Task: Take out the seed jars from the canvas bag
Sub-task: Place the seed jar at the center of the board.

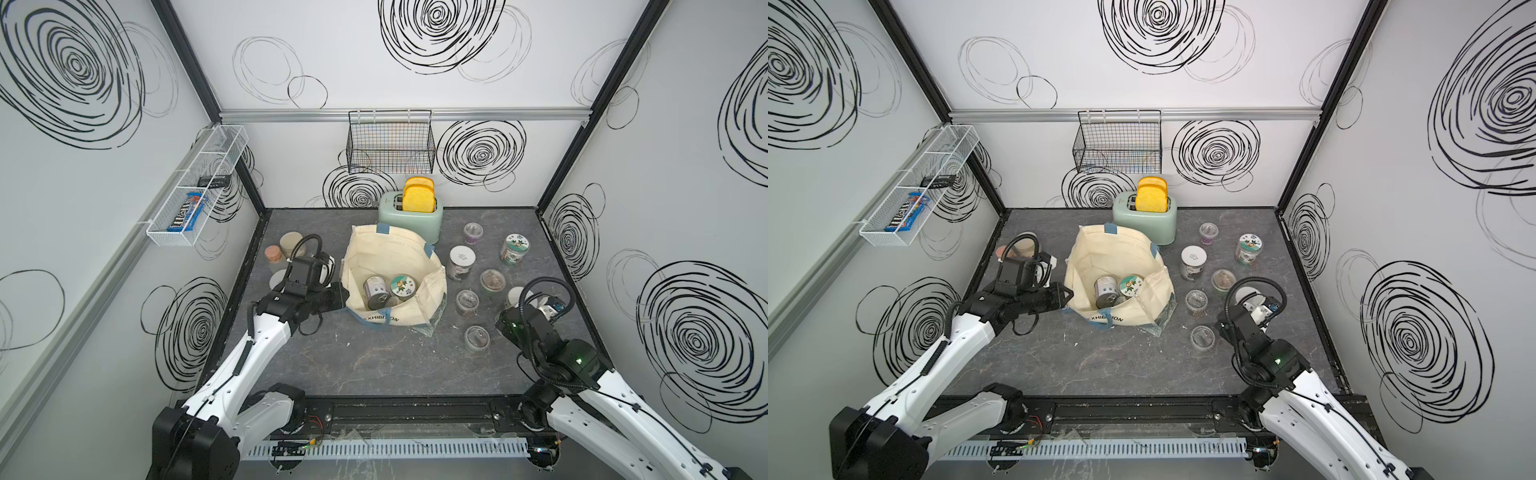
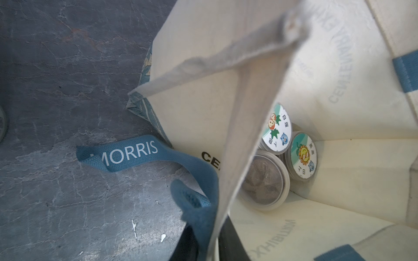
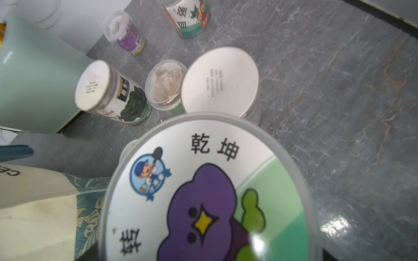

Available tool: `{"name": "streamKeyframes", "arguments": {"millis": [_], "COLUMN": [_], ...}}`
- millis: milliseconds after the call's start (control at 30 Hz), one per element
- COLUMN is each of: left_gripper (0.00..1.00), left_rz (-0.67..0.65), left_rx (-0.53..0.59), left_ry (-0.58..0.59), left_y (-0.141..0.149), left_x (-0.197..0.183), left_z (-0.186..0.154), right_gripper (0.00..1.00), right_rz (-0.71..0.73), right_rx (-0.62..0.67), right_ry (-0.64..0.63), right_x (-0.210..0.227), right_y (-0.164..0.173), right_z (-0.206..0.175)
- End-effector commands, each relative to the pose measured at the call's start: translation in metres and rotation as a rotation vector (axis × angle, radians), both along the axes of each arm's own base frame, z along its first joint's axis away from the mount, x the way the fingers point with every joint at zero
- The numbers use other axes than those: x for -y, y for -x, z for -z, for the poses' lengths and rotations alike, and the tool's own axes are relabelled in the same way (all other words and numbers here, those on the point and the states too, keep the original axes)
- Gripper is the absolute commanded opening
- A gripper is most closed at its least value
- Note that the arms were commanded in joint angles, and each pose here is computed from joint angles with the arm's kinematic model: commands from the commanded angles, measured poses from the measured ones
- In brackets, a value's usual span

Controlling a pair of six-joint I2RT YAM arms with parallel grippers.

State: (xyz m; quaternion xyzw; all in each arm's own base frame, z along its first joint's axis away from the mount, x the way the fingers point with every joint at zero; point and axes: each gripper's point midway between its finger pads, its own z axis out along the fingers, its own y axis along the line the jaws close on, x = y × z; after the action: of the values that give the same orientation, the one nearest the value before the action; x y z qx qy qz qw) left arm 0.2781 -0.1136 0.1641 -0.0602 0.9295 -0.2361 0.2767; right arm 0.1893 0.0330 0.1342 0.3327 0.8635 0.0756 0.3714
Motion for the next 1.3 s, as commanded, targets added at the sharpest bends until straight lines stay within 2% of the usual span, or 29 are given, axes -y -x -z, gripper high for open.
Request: {"name": "streamKeyframes", "arguments": {"millis": [0,133,200,300,433,500,567,600,700,833,900,1000,1067,1167,1200,1267], "left_gripper": [0.20,0.22,0.27,0.59,0.86,0.92,0.98,0.99,0.99,0.99,0.99,0.99,1.00,0.97,0.95,0.84], "left_rz": [-0.006,0.010,0.015,0.007,-0.038,-0.042,-0.061,-0.064,-0.036,0.037,0.062,0.080,0.100,0.118,0.121,0.134], "left_rx": [0.044,0.035,0.025,0.033,0.088,0.127,0.171,0.186,0.200,0.191,0.197,0.162,0.109,0.075,0.074,0.078], "left_ry": [0.003,0.012,0.009,-0.009,-0.034,-0.082,-0.132,-0.150,-0.194,-0.242,-0.312,-0.384,-0.397,-0.409,-0.399,-0.372], "left_y": [-0.010,-0.006,-0.004,-0.006,-0.014,-0.016,-0.020,-0.022,-0.036,-0.060,-0.077,-0.107,-0.123,-0.138,-0.141,-0.145], "left_x": [-0.001,0.003,0.005,-0.001,-0.014,-0.021,-0.030,-0.032,-0.029,0.001,0.012,0.016,0.014,0.016,0.018,0.025], "left_z": [-0.010,-0.008,-0.004,-0.009,-0.041,-0.059,-0.079,-0.086,-0.100,-0.110,-0.112,-0.100,-0.085,-0.073,-0.071,-0.071], "right_gripper": [0.59,0.62,0.62,0.62,0.66,0.77,0.94,0.98,0.97,0.97,0.97,0.97,0.97,0.98,0.98,1.00], "right_rz": [0.072,0.111,0.111,0.109,0.115,0.104,0.099,0.093,0.064,0.005,-0.042,-0.163,-0.295,-0.430,-0.493,-0.663], "right_rx": [-0.027,-0.030,-0.024,-0.027,-0.057,-0.062,-0.068,-0.065,-0.049,-0.048,-0.048,-0.009,0.047,0.066,0.066,0.065], "right_ry": [0.013,0.055,0.054,0.047,0.063,0.067,0.062,0.058,0.050,0.033,0.010,-0.004,-0.005,-0.018,-0.042,-0.142], "right_x": [0.009,0.015,0.012,0.009,0.010,0.009,0.009,0.008,0.005,0.000,-0.007,-0.024,-0.047,-0.078,-0.093,-0.133], "right_y": [0.007,0.003,0.000,-0.004,-0.001,-0.001,0.001,0.001,0.000,0.002,0.003,-0.004,-0.017,-0.031,-0.035,-0.036], "right_z": [0.010,0.016,0.024,0.041,0.059,0.063,0.061,0.058,0.040,0.012,-0.002,-0.037,-0.066,-0.093,-0.098,-0.099]}}
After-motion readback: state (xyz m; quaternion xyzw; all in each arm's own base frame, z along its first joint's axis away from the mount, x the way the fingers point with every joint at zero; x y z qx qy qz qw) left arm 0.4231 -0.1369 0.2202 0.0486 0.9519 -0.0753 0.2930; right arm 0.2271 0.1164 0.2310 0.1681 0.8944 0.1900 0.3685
